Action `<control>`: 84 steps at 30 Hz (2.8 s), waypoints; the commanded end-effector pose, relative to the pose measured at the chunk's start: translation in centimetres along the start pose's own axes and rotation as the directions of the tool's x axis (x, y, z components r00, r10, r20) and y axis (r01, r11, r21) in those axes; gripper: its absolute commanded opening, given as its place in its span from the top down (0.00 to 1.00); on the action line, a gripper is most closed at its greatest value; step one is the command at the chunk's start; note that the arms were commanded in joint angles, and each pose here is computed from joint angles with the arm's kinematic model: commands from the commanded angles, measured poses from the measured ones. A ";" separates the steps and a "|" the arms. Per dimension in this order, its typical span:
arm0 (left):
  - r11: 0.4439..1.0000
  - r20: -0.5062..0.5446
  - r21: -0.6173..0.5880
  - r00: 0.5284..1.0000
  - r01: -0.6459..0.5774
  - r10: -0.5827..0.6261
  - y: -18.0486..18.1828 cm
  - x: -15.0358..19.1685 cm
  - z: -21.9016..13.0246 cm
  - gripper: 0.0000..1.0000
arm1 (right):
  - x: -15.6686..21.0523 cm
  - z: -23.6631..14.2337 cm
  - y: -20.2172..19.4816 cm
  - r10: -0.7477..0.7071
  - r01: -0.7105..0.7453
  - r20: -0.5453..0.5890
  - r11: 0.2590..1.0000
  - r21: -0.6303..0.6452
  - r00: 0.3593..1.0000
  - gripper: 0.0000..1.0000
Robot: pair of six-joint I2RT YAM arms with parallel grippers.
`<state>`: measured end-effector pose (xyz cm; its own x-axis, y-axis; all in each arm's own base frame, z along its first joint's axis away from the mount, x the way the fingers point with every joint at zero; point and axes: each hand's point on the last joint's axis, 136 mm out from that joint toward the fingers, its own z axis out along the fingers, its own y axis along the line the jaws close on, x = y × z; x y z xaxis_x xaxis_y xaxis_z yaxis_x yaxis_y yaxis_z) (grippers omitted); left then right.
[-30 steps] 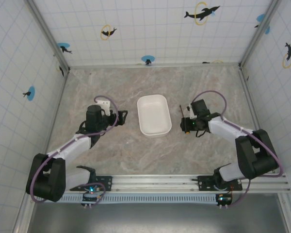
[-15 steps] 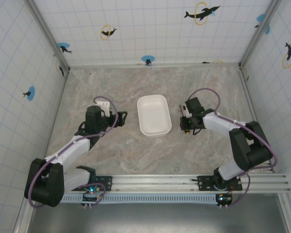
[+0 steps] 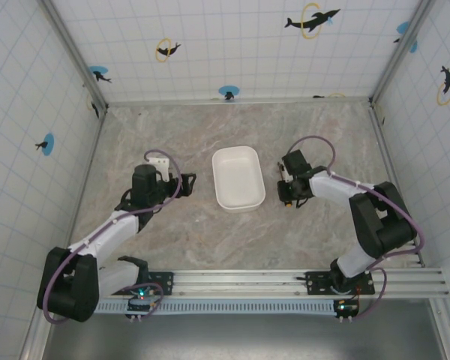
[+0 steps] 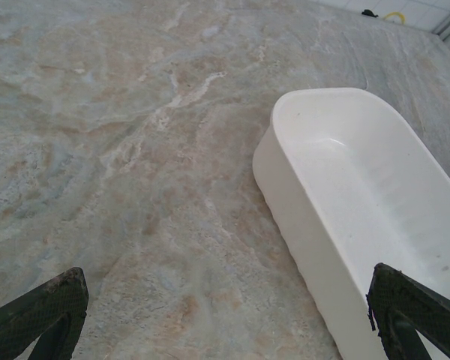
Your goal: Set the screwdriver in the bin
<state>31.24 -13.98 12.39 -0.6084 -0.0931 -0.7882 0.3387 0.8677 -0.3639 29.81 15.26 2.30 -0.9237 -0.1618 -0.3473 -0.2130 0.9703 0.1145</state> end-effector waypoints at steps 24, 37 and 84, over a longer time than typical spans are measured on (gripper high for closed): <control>1.000 0.024 -0.021 1.000 -0.008 0.008 0.1 0.0 -0.9 0.03 | -11.1 -9.0 2.0 0.321 -0.242 0.219 0.915 -0.323 0.921 1.00; 0.999 0.032 -0.044 0.999 -0.018 0.019 0.5 -0.3 -1.0 0.02 | -17.3 -15.7 11.2 0.269 -0.172 0.567 0.960 -0.219 0.778 1.00; 0.998 0.016 -0.045 0.999 -0.036 0.037 0.6 -0.3 -0.4 0.02 | -2.6 2.5 15.6 0.076 -0.077 0.098 0.997 0.009 0.992 0.98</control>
<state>31.06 -13.15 12.14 -0.5999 -0.0863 -0.7954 0.3128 0.8897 -0.3325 29.37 30.59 2.58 -0.9039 -0.0773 -0.4207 -0.1402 0.9827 0.1208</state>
